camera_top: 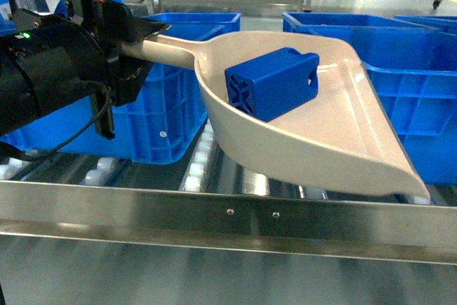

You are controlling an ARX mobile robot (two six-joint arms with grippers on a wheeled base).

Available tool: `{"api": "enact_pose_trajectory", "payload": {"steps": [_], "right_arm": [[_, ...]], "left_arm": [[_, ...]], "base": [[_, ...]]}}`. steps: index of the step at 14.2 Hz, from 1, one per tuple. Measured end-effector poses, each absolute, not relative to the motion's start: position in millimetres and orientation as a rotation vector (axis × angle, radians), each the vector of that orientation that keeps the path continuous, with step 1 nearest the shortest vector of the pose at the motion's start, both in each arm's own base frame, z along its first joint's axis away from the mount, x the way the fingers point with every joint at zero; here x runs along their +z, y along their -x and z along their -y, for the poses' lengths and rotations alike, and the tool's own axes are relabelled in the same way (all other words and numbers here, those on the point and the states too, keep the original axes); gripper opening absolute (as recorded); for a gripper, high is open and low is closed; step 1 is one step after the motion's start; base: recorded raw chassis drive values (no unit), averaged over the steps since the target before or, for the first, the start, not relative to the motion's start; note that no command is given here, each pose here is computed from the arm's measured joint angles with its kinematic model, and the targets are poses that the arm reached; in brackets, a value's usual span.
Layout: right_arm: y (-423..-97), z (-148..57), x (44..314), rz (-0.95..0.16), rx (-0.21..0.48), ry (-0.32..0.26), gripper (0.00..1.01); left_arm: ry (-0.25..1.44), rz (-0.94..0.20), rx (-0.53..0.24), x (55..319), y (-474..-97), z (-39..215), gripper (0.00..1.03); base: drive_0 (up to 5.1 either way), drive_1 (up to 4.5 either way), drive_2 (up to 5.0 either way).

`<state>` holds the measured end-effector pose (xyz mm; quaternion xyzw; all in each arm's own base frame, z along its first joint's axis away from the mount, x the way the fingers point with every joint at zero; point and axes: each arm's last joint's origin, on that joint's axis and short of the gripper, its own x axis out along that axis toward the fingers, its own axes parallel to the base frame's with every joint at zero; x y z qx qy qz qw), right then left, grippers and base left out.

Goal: Place part in tray to right shelf

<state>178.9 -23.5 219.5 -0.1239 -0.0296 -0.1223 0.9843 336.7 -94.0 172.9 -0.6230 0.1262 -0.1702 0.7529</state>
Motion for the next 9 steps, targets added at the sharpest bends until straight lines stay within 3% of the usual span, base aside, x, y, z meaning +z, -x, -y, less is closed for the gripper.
{"api": "enact_pose_trajectory", "payload": {"steps": [1,3,4,5,7,9], "right_arm": [[-178.9,23.5,219.4,0.059,-0.246,0.249,0.98],[-178.9,23.6,219.5,0.06,-0.247,0.249,0.98],[-178.9,23.6,219.5,0.059,-0.247,0.249,0.98],[-178.9,23.6,219.5,0.059,-0.247,0.249,0.98],[-178.9,23.6,219.5,0.059,-0.247,0.249,0.98],[-178.9,23.6,219.4,0.059,-0.247,0.249,0.98]], "left_arm": [[1.313,-0.194,-0.28,185.0,-333.1,93.5,0.14],[1.336,-0.083,-0.311,211.6,-329.5,86.6,0.14],[1.344,-0.043,-0.29,224.5,-330.4,80.8,0.14],[1.353,-0.004,-0.222,236.9,-333.8,71.7,0.14],[1.359,0.098,0.03,262.0,-344.5,39.1,0.14],[1.224,0.241,0.303,282.7,-351.8,12.9,0.14]], "base": [[0.0,0.0,0.0],[0.0,0.0,0.0],[0.0,0.0,0.0],[0.0,0.0,0.0],[0.0,0.0,0.0],[0.0,0.0,0.0]]}}
